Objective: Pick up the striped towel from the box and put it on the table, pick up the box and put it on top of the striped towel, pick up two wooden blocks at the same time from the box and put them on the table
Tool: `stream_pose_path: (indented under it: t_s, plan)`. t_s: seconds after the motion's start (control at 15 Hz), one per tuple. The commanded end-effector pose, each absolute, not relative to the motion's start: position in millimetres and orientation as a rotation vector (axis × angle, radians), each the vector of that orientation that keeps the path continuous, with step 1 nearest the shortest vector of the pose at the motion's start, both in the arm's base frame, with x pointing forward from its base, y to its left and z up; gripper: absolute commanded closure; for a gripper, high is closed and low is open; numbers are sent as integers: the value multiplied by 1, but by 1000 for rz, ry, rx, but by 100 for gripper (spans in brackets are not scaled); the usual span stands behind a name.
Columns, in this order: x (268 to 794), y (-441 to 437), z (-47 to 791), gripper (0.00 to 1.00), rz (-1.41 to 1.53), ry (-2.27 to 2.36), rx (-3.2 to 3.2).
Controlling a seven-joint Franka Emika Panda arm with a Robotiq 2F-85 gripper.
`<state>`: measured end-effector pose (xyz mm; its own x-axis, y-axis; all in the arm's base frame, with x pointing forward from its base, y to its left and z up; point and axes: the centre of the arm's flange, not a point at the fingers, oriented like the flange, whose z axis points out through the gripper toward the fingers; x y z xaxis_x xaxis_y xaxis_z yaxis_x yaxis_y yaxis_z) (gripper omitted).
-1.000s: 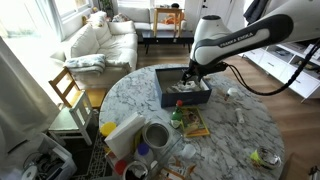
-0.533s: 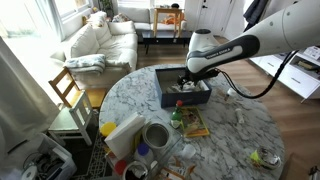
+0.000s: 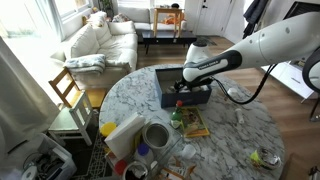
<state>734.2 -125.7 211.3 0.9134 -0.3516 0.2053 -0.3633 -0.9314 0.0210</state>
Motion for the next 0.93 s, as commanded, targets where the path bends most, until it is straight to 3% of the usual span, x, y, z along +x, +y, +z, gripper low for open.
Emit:
stream_pose_path:
  t_s: [0.0, 0.07, 0.13, 0.4, 0.53, 0.73, 0.87]
  plan:
    - [750, -130, 193, 0, 375, -538, 3024]
    - [751, -130, 191, 16, 376, -532, 3026]
    - [752, -130, 189, 26, 374, -530, 3027]
    - [755, -135, 193, 58, 376, -523, 3021]
    - [756, -137, 199, 69, 380, -519, 3017]
    - [759, -139, 213, 75, 389, -512, 3022]
    - [761, -141, 225, 86, 393, -514, 3018]
